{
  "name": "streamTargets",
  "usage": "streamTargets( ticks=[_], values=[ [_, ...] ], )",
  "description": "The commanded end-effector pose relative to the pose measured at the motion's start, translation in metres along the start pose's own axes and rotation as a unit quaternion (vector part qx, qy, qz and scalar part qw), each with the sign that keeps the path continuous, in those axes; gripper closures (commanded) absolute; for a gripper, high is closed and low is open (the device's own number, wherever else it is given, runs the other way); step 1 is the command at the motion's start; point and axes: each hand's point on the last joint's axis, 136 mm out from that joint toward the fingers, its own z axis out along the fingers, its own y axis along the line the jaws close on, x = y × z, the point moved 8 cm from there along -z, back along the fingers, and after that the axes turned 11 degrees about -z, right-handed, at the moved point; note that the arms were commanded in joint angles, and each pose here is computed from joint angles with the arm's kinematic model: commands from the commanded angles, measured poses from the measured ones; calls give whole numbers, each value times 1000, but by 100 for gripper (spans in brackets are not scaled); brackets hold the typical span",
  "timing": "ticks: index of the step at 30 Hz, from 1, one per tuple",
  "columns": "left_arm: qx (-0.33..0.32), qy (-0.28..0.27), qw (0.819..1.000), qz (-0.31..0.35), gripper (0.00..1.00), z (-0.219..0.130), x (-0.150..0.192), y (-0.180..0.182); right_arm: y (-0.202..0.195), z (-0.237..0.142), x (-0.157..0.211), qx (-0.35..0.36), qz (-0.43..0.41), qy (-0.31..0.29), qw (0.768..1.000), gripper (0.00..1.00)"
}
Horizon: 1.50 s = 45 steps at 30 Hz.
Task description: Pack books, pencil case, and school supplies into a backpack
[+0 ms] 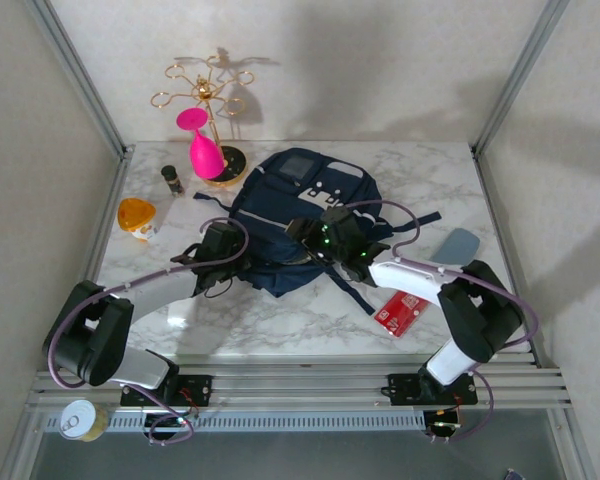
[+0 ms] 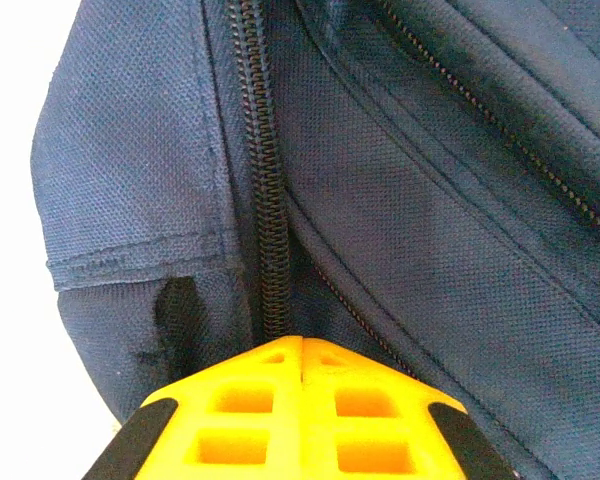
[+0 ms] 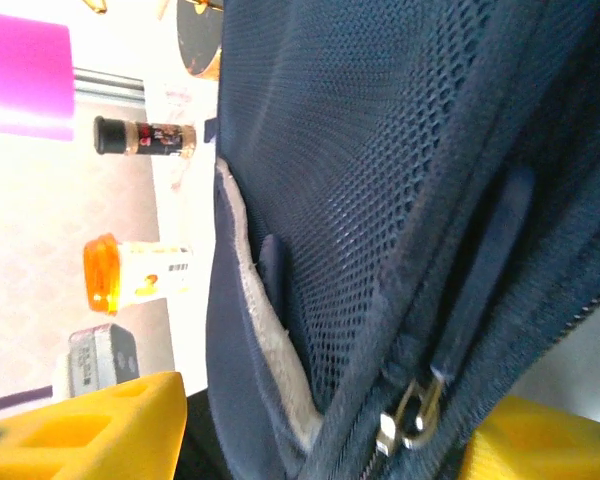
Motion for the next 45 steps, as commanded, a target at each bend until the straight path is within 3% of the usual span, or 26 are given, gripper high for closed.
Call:
streamTargets(
  ticks=[1,6,13,21,29,32,37,41,45],
  values=[
    [2,50,999,-17,97,4,18,11,17,18,8,-37,-18,-16,999,39],
    [9,53,998,-16,98,3,20,9,25,25,5,-38,-43,-24,998,51],
    [42,41,998,9,87,-20,12,-19,35,2,-18,-69,-43,-44,996,99],
    [84,18,992,93,66,-69,7,-67,47,-26,-40,-101,-57,-50,992,100],
    [98,16,979,180,48,-82,27,-105,41,-31,-47,-108,-51,-59,991,100],
    [47,-9,978,205,47,-74,22,-101,39,-30,-48,-111,-48,-56,991,100],
    [59,2,970,235,46,-64,31,-107,38,-32,-51,-112,-46,-60,991,100],
    [53,3,970,239,51,-54,34,-109,38,-32,-52,-111,-48,-61,991,100],
    [30,-47,975,216,64,-52,23,-102,36,-33,-51,-109,-48,-62,991,100]
  ],
)
